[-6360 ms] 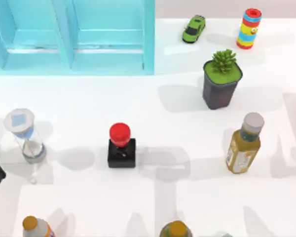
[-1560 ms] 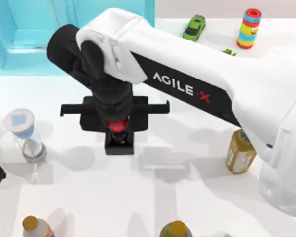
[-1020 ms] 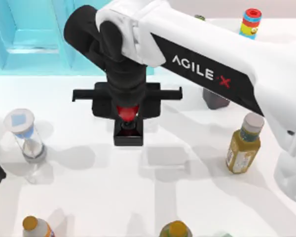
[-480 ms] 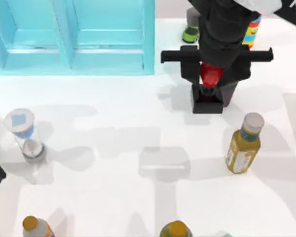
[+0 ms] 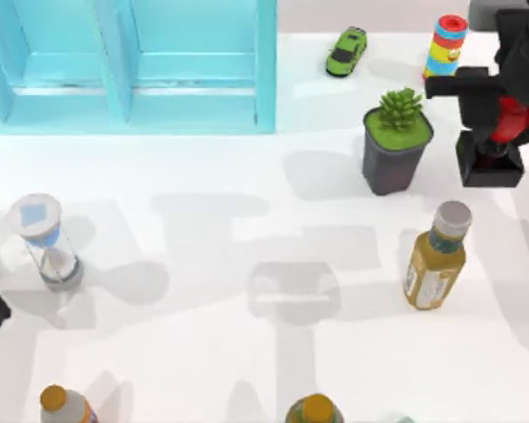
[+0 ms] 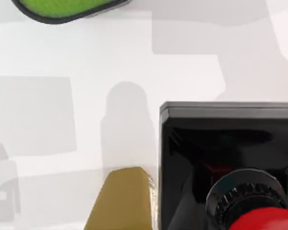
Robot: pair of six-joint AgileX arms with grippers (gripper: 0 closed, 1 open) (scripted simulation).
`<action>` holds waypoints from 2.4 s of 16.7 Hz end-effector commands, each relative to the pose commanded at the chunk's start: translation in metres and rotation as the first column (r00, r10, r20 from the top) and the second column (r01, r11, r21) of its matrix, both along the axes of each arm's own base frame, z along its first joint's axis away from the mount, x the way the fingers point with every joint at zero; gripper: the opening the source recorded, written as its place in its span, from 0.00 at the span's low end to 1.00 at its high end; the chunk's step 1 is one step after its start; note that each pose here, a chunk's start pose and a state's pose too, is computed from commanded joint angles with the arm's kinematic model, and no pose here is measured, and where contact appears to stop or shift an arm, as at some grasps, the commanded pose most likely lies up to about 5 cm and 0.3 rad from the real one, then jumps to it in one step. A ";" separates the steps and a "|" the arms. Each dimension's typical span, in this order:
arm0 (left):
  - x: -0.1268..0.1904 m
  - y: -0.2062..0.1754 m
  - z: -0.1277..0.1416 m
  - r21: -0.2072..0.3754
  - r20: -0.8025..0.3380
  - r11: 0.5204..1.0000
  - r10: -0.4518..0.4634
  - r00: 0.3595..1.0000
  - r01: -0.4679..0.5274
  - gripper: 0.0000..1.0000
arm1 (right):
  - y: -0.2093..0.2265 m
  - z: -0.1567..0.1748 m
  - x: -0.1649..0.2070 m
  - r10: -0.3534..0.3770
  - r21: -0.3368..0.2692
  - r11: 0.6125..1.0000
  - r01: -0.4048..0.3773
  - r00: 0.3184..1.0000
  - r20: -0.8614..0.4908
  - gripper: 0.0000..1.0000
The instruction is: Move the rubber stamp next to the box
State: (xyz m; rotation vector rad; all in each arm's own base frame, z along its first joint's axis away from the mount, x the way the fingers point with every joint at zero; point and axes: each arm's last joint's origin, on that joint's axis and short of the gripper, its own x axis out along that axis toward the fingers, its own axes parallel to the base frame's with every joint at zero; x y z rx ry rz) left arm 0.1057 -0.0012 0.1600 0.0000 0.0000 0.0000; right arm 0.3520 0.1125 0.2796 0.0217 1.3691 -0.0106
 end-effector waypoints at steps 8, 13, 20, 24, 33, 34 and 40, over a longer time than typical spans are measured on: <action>0.000 0.000 0.000 0.000 0.000 1.000 0.000 1.000 0.000 1.00 | -0.080 0.009 -0.040 0.010 0.007 1.000 -0.011 1.000 0.013 0.00; 0.000 0.000 0.000 0.000 0.000 1.000 0.000 1.000 0.000 1.00 | -0.079 0.003 -0.039 0.012 0.005 1.000 -0.012 1.000 0.008 0.00; 0.000 0.000 0.000 0.000 0.000 1.000 0.000 1.000 0.000 1.00 | -0.079 -0.051 -0.031 0.011 0.007 1.000 -0.011 1.000 0.019 0.00; 0.000 0.000 0.000 0.000 0.000 1.000 0.000 1.000 0.000 1.00 | -0.079 -0.055 -0.031 0.010 0.007 1.000 -0.011 1.000 0.013 0.00; 0.000 0.000 0.000 0.000 0.000 1.000 0.000 1.000 0.000 1.00 | -0.079 -0.055 -0.031 0.010 0.007 1.000 -0.011 1.000 0.013 0.68; 0.000 0.000 0.000 0.000 0.000 1.000 0.000 1.000 0.000 1.00 | -0.079 -0.055 -0.031 0.010 0.007 1.000 -0.011 1.000 0.013 0.75; 0.000 0.000 0.000 0.000 0.000 1.000 0.000 1.000 0.000 1.00 | -0.079 -0.055 -0.031 0.010 0.007 1.000 -0.011 1.000 0.013 1.00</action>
